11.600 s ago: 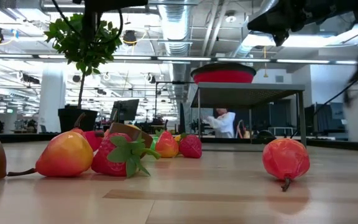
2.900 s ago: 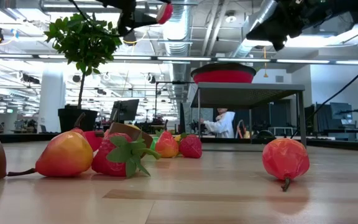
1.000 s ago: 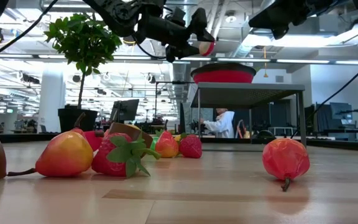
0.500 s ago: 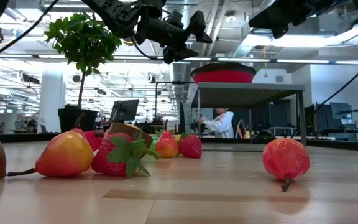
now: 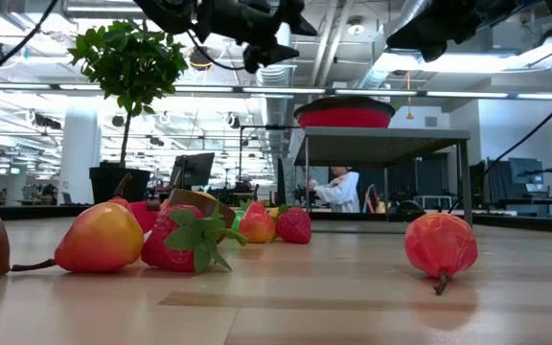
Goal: Pick & Place Fruit
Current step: Put the red half apple into the red colander on the shelf
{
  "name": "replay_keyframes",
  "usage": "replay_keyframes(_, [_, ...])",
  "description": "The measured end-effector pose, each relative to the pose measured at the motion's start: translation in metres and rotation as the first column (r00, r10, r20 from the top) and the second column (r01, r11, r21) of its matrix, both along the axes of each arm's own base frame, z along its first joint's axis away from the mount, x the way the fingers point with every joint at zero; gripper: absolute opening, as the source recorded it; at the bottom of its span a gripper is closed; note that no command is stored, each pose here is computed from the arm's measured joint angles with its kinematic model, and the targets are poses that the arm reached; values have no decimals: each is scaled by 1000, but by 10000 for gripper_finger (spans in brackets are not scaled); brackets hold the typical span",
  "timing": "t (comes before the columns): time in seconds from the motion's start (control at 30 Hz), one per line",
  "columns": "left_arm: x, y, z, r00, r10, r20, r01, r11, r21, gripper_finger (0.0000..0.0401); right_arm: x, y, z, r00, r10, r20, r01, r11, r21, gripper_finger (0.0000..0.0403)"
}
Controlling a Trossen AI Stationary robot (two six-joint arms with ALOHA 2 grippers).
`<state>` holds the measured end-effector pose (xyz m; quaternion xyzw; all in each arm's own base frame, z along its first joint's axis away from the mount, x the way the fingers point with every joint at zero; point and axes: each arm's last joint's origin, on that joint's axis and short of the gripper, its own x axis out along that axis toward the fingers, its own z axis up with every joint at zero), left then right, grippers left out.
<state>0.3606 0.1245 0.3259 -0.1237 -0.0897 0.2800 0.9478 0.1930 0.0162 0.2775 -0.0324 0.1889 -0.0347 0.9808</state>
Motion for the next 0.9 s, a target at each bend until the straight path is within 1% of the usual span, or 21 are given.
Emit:
replay_keyframes(0.1, [-11,-4,0,1000,-4,-3,4,1000,0,252,-2,0,2,1000,-1,13,1,1000,3,3])
replay_keyframes(0.3, [-32,-20,-19,999,-28,-46,27,999,-21,208,-11,-1,10,998,-1,62,0,1000,8,3])
replay_keyframes(0.43, [-39,-40,-28,996,-79,-37,78,997,-17,170,-16,-2,15,996,-2,88,2,1000,9,3])
replay_keyframes(0.6, [-50,-61,-26,990,-138,-21,138,990,-11,130,-17,-2,16,995,-3,99,2,1000,10,3])
replay_keyframes(0.77, [-64,-80,-21,982,-191,3,191,982,-4,109,-16,-2,15,996,-3,92,2,1000,12,3])
replay_keyframes(0.9, [-74,-93,-22,973,-231,11,231,973,-1,106,-16,-2,15,996,-3,91,2,1000,12,3])
